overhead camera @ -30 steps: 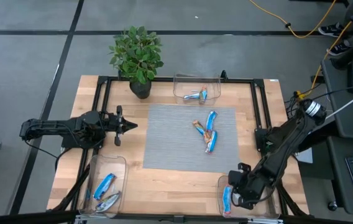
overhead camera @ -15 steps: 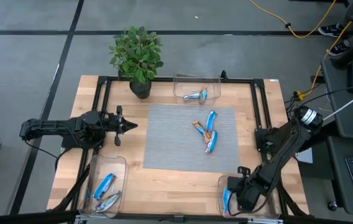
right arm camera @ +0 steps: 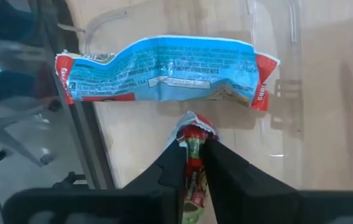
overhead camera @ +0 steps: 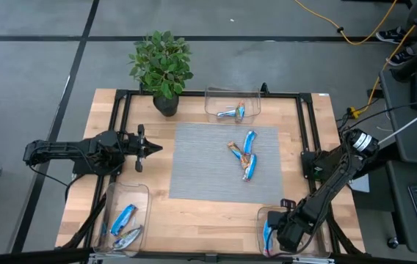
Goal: Pick and place Granola Bars by type
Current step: Put the red granola bar into the bottom right transparent bin
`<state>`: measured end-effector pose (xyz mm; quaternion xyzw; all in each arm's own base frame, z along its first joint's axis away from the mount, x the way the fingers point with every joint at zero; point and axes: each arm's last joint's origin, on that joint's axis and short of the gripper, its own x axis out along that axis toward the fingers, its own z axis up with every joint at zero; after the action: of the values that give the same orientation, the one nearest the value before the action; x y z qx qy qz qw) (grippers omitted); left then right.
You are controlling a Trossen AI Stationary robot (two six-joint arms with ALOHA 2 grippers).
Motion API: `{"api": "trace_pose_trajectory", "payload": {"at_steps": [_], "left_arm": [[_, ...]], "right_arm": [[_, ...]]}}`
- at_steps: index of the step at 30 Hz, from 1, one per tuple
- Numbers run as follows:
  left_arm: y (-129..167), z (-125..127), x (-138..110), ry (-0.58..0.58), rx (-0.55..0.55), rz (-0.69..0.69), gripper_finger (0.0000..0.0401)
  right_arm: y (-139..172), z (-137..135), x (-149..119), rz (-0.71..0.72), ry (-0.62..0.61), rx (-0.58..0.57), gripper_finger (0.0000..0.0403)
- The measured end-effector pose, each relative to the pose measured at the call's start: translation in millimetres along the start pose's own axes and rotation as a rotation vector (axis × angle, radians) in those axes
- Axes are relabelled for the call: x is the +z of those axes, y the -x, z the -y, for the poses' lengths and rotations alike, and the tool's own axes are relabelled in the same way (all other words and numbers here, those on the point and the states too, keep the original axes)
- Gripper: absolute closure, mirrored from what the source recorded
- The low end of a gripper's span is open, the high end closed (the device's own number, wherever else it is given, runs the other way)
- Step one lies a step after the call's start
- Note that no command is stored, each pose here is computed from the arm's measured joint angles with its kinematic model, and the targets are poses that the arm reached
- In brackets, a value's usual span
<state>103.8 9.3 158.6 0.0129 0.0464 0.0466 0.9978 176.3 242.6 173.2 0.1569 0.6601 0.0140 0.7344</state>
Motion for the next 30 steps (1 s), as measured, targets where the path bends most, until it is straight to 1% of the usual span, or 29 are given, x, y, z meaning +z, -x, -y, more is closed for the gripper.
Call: {"api": "trace_pose_trajectory", "payload": {"at_steps": [4, 12, 15, 18, 24, 27, 30], "left_arm": [[0, 0, 0, 0.000, 0.000, 0.000, 0.0388], [0, 0, 0, 0.000, 0.000, 0.000, 0.0395], [0, 0, 0, 0.000, 0.000, 0.000, 0.0393], [0, 0, 0, 0.000, 0.001, 0.000, 0.0390], [0, 0, 0, 0.000, 0.000, 0.000, 0.0391], [0, 0, 0, 0.000, 0.000, 0.000, 0.0394], [0, 0, 0, 0.000, 0.000, 0.000, 0.0395]], "right_arm": [[1, -2, 1, 0.009, -0.008, 0.021, 0.0340], [3, -2, 1, 0.013, -0.086, 0.032, 0.0334], [6, -3, 1, 0.018, -0.108, 0.044, 0.0316], [9, -3, 1, 0.016, -0.109, 0.057, 0.0287], [16, -2, -2, -0.047, -0.133, 0.089, 0.0231], [21, -2, -3, -0.076, -0.143, 0.111, 0.0217], [29, -3, -4, -0.087, -0.140, 0.137, 0.0215]]}}
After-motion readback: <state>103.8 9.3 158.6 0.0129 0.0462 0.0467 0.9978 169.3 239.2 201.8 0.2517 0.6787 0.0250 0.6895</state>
